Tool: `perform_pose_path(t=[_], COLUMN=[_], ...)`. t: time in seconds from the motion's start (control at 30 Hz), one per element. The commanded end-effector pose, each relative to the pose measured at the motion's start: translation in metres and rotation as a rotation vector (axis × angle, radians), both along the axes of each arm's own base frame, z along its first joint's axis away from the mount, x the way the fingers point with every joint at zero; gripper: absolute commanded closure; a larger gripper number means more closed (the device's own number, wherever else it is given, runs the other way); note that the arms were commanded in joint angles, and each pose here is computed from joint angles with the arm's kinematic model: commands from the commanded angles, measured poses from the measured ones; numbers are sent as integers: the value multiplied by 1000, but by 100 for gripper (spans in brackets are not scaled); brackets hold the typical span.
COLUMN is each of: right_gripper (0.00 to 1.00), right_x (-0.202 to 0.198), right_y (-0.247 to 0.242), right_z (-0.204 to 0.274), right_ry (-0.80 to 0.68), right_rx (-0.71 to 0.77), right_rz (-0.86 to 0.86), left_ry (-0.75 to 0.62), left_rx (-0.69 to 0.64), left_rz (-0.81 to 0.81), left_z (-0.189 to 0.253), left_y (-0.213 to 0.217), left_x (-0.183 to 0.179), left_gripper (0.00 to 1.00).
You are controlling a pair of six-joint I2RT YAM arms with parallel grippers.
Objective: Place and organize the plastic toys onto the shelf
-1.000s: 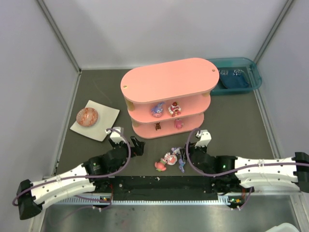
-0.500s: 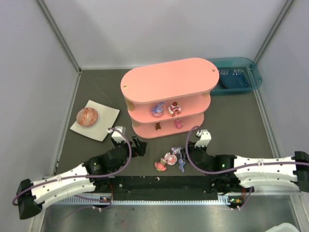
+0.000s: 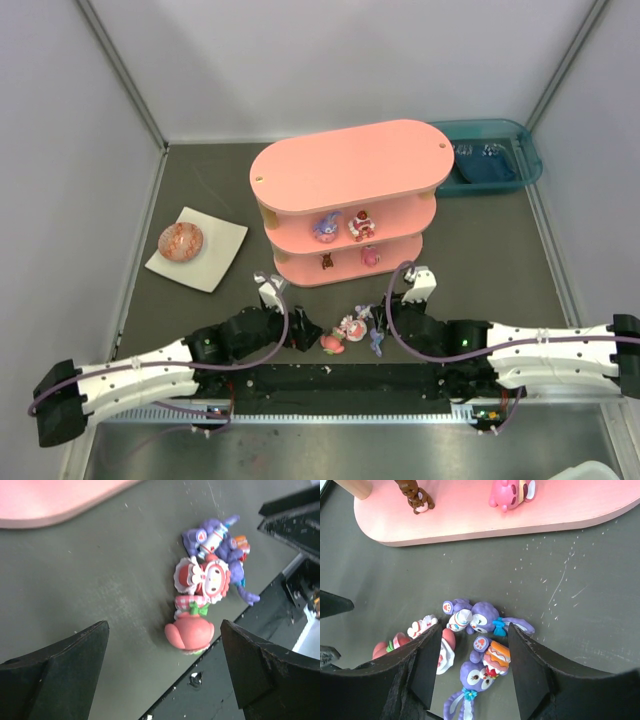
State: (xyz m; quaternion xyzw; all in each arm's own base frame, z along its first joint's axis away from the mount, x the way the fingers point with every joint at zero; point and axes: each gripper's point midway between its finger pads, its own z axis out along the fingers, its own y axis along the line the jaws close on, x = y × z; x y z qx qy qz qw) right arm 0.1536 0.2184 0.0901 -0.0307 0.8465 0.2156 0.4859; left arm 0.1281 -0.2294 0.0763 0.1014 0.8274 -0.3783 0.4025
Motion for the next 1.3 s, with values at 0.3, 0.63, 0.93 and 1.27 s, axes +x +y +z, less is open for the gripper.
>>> perform_pose_path(t=[0.3,0.63,0.93,1.27], right_gripper=[44,43,42,41], right_x=[3,6,6,7], right_y=[0,-5,-7,-16], right_z=[18,14,13,13], right_ry=[-45,-61,-65,-75], right_rx=[68,36,26,33], right_rz=[-13,-27,-28,-47], left_ry=[27,49,92,137], left_rx=[24,25,70,127], left_rz=[-186,-219,-249,-244], left_z=[-3,-2,-14,-33], left_y=[-34,-54,-66,-50], left_x=[-24,-36,-43,-54], left_gripper=[1,1,2,35])
